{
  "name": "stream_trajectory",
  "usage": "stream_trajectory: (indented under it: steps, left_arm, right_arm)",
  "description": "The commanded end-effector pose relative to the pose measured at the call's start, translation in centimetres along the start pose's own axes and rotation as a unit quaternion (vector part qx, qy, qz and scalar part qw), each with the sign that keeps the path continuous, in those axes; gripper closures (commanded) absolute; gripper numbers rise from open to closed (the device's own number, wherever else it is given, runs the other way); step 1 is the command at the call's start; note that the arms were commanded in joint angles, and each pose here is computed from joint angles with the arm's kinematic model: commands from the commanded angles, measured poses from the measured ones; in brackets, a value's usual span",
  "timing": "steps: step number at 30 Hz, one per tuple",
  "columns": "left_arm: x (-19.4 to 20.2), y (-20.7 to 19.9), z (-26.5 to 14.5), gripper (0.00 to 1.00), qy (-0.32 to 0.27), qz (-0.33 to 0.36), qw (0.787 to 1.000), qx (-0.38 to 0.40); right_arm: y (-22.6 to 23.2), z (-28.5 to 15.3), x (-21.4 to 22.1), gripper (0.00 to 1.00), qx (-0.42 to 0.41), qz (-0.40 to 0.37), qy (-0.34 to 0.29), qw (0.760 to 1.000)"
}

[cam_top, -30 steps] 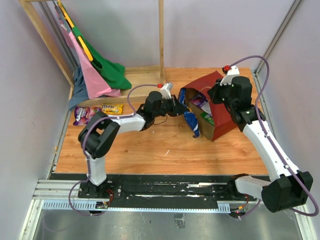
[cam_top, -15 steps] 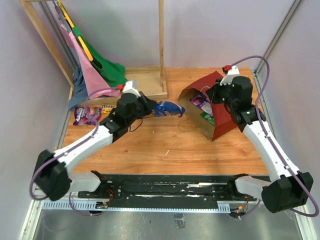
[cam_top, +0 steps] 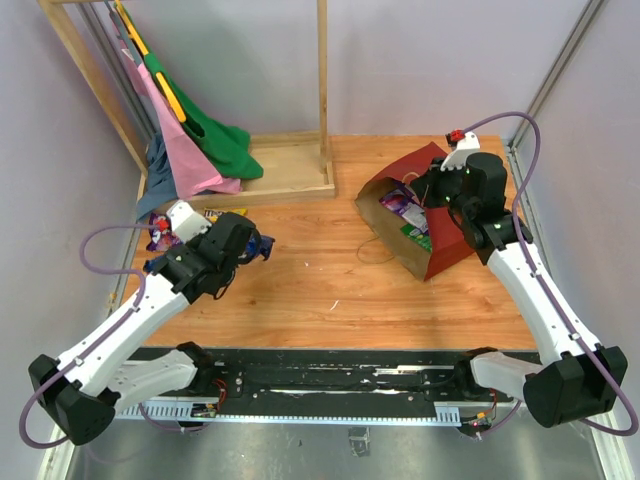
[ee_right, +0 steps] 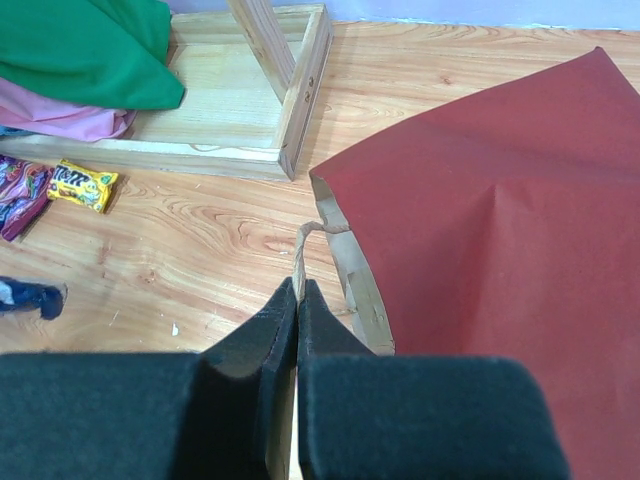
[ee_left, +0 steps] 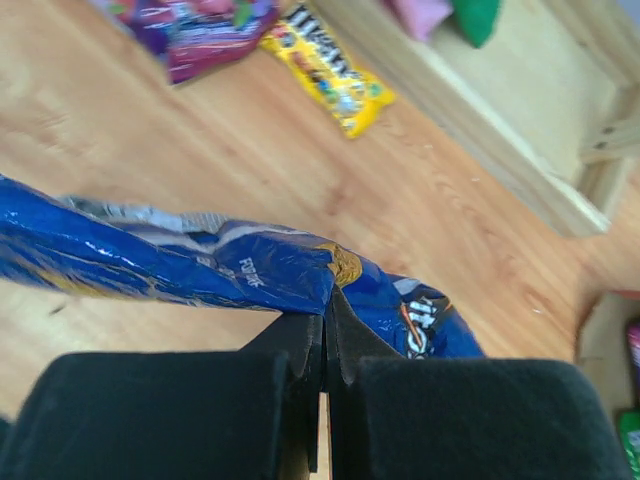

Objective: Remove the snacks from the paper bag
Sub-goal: Place the snack at the center of the board.

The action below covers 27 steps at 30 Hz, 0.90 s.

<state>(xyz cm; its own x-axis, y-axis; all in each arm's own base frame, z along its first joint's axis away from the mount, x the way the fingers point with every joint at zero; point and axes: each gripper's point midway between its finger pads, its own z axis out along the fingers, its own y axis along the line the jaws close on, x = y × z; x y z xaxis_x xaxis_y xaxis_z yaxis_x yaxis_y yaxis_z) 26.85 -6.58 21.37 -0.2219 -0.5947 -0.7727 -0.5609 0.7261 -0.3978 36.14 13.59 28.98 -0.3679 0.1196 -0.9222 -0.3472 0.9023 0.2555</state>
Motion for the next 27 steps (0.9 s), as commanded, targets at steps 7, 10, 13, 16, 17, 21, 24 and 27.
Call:
stream_trajectory:
  steps: [7,10,13,16,17,21,24,27]
  left_arm:
    - [-1.2,10.4,-1.3,1.0,-0.04,0.009,0.981,-0.188]
    - [-0.1,11.2,-0.9,1.0,-0.028,0.01,0.979,-0.203]
    - [0.0,11.3,-0.2,0.99,-0.03,0.002,0.978,-0.207]
    - [0.2,10.4,1.0,0.98,-0.018,0.012,0.983,-0.185]
    - [0.4,10.2,1.4,0.98,-0.011,0.013,0.984,-0.18]
    - [0.9,11.1,3.5,0.84,-0.002,0.013,0.983,-0.185]
    - [1.2,12.5,5.0,0.62,0.013,0.011,0.979,-0.204]
    - [1.1,13.5,6.1,0.39,0.014,0.009,0.975,-0.22]
  right_arm:
    - [1.7,0.2,-1.1,0.99,-0.032,0.002,-0.025,0.999]
    - [1.8,0.1,-1.1,0.99,-0.032,-0.001,-0.025,0.999]
    - [1.6,0.1,-1.0,0.99,-0.028,-0.002,-0.026,0.999]
    - [1.6,0.1,-1.0,0.99,-0.029,-0.003,-0.025,0.999]
    - [1.6,0.0,-1.0,0.99,-0.027,-0.004,-0.025,0.999]
    - [1.3,-0.1,-0.8,0.99,-0.021,-0.008,-0.024,0.999]
    - [1.2,-0.2,-0.9,0.99,-0.019,-0.013,-0.023,0.999]
    - [1.1,-0.3,-0.8,0.99,-0.016,-0.015,-0.023,0.999]
